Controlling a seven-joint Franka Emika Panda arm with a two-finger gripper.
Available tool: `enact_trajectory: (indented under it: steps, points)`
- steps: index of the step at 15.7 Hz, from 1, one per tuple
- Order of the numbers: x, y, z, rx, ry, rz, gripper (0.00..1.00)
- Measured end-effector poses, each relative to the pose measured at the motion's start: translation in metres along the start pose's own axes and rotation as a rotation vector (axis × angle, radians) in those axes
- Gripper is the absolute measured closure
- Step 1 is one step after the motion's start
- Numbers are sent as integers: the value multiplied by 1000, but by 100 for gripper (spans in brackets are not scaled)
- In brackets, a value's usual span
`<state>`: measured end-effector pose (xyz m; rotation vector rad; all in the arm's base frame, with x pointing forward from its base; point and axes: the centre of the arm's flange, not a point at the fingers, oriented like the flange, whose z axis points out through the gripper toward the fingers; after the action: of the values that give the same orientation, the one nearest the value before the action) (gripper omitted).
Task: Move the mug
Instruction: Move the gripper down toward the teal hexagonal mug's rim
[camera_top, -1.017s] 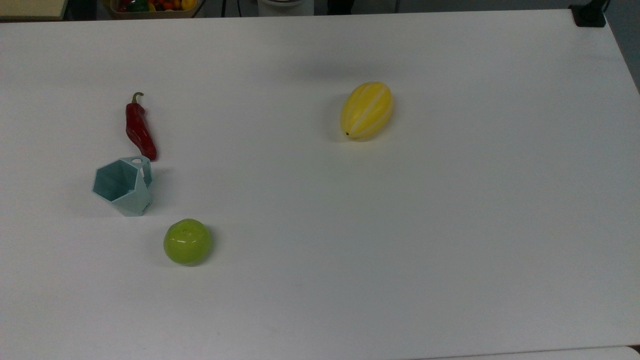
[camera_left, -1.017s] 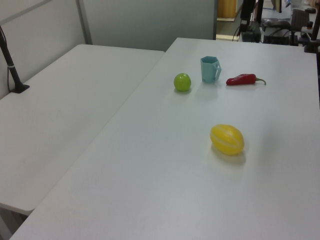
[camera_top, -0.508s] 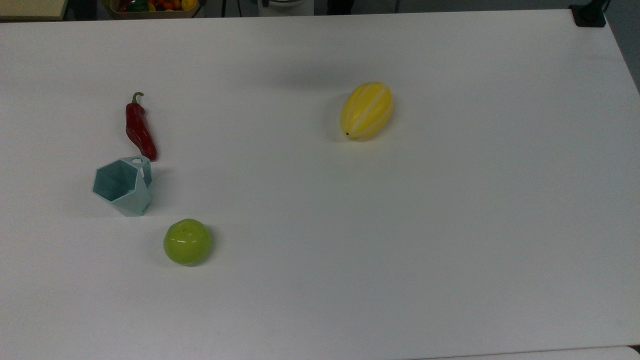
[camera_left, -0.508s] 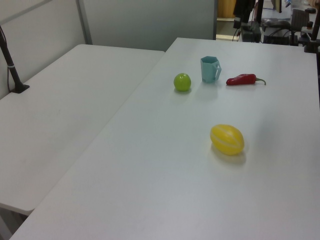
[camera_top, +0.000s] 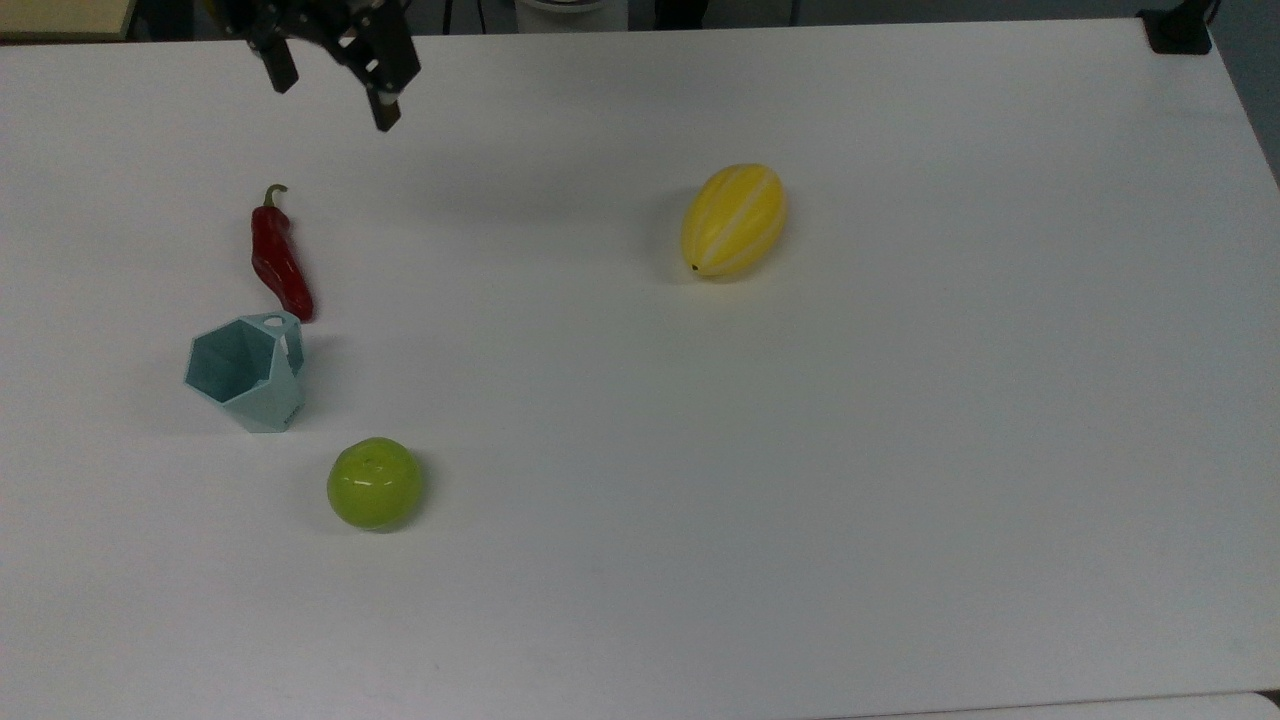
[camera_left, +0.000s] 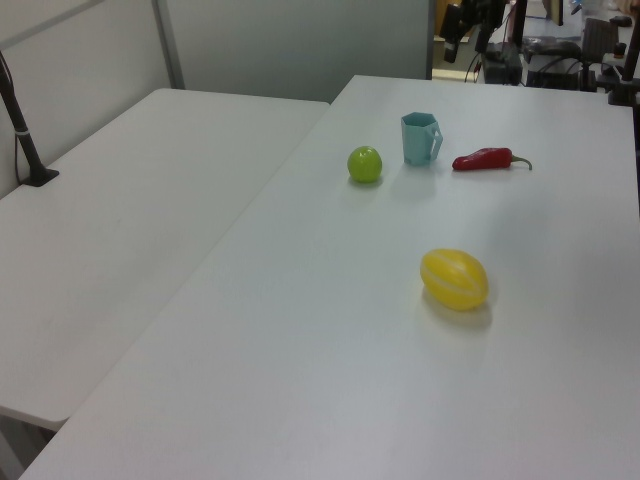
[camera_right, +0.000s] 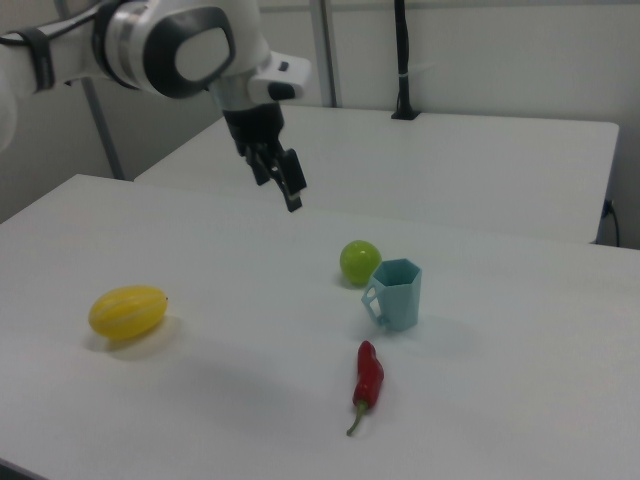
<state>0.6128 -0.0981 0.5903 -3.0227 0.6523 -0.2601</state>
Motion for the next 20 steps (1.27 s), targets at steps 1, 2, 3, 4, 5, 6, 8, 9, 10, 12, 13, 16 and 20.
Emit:
enact_trajectory:
  steps: [1,2,3,4,5,6,8,9,10,12,13,16,20]
  points:
    - [6,6,9,-6,2,45,0]
    - [11,11,18,-16,2,81,0]
    - [17,17,34,-41,-1,121,0]
    - [21,18,46,-56,-2,139,0]
    - [25,19,60,-69,1,153,0]
    - [29,20,75,-79,7,164,0]
    - [37,24,105,-93,12,175,1]
    - [40,28,118,-101,12,177,1]
    - [43,32,131,-112,10,178,1]
    - [48,41,151,-129,11,182,3]
    - [50,45,160,-132,13,186,7]
    - [56,54,182,-133,27,195,18]
    - [59,54,205,-134,36,189,28]
